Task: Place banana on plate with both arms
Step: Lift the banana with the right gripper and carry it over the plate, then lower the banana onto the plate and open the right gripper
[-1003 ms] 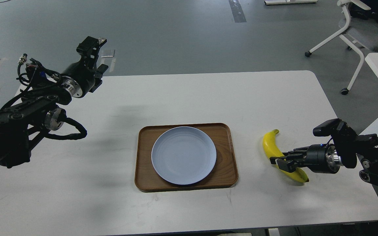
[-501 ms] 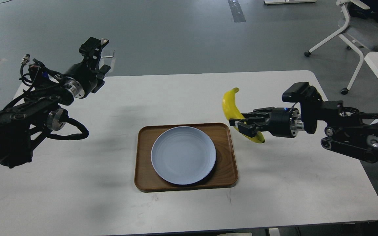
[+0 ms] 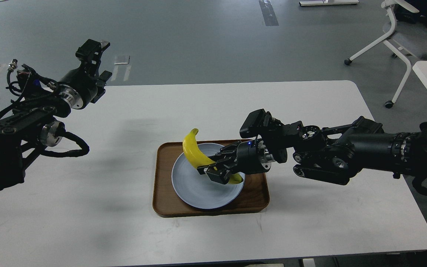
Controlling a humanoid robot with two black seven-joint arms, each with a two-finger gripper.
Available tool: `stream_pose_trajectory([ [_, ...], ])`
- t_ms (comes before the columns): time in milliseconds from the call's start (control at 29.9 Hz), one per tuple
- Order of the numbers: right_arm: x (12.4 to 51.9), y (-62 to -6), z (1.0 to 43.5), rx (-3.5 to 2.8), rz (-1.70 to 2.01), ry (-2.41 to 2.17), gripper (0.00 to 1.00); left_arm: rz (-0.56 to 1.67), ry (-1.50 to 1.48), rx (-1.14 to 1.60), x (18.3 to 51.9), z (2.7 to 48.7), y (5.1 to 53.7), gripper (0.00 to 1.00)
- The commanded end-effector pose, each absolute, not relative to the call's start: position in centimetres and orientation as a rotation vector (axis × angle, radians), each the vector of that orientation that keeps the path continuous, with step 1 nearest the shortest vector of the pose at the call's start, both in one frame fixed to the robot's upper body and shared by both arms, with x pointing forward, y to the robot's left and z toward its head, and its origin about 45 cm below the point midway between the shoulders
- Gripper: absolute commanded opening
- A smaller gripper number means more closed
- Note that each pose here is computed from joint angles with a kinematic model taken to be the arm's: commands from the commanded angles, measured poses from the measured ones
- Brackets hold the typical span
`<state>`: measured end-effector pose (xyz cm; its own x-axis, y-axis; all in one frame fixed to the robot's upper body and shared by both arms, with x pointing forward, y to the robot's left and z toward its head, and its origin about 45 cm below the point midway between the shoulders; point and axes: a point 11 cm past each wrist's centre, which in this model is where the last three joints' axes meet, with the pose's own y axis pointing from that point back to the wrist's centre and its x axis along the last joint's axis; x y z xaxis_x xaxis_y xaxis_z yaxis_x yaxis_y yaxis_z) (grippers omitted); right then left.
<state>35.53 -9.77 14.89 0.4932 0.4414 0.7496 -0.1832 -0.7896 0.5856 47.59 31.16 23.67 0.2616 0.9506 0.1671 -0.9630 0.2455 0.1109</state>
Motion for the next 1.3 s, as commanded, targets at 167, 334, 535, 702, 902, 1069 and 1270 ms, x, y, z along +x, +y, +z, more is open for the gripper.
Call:
stream_pose_trajectory([
  [167,34.5,-9.5,13.5,2.159,1.250,0.209,0.00,1.318,-0.071,0.208,47.3,23.5,31.9,0.98],
  [334,34.6,-9.6,13.4,2.162,1.254,0.195,0.21,1.320,-0.069,0.210,47.2,23.3,32.0,0.98],
  [535,34.9,-9.4,13.9,2.211,1.206,0.121,0.87,1.318,-0.068,0.211,47.2,23.3,32.0,0.98],
  [702,35.2,-9.6,14.1,2.240,1.157,0.068,0.95,1.320,-0.069,0.214,47.2,23.3,32.2,0.98],
  [902,35.9,-10.5,14.5,2.221,1.161,0.043,0.98,1.319,-0.067,0.214,47.2,23.2,32.1,0.98],
  [1069,38.1,-11.6,16.8,2.236,1.164,-0.107,0.99,1.317,-0.066,0.212,47.2,23.2,31.9,0.98],
  [1270,42.8,-14.0,20.9,2.323,1.035,-0.547,0.98,1.311,-0.065,0.206,47.2,23.2,31.4,0.98],
])
